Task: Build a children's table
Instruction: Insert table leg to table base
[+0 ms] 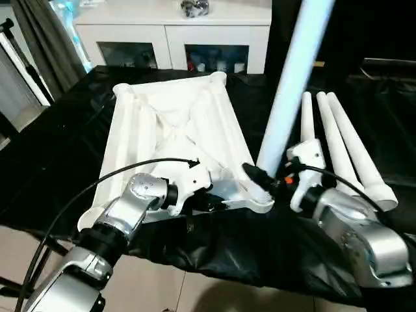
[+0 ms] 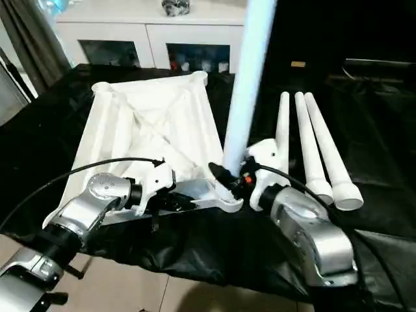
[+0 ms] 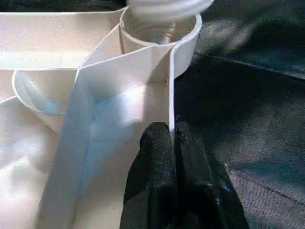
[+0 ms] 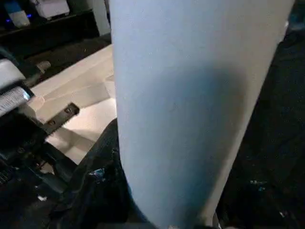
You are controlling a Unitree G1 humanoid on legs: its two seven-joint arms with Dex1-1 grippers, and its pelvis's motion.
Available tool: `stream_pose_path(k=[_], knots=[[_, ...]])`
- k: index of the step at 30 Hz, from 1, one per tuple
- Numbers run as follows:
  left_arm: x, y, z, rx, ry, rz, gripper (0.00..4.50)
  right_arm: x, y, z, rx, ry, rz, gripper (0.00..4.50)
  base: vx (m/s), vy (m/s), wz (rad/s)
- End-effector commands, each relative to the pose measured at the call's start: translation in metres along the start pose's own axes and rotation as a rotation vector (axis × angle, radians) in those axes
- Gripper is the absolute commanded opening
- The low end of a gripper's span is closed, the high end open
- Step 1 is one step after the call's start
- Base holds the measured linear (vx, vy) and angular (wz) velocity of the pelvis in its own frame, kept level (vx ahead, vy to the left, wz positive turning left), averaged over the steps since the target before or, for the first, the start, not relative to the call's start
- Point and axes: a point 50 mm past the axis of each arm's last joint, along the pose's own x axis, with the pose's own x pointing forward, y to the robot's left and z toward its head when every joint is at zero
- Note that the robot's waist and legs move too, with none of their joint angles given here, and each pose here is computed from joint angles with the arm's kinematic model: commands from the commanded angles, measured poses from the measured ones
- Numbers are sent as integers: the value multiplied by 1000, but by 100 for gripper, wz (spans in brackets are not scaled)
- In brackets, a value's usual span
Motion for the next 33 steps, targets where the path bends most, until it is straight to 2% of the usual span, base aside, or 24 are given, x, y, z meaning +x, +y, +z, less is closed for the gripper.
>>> stream_pose_path(k=[1, 5, 21, 29, 33], knots=[[-2, -3, -3, -18, -4, -8, 0, 5, 3, 0, -21, -1, 29, 192, 0, 0, 0], [-4, -4, -3, -21, 0, -3, 0, 6, 3, -9, -30, 47, 55, 192, 0, 0, 0], [-7, -7, -2, -30, 2, -32, 0, 1, -8, -19, -46, 93, 31, 192, 0, 0, 0], [-9, -6, 0, -19, 10, -37, 0, 5, -7, -25, -12, 134, 77, 192, 0, 0, 0], [-9, -5, 1, -18, 12, -38, 0, 7, -6, -26, 26, 118, 87, 192, 0, 0, 0]])
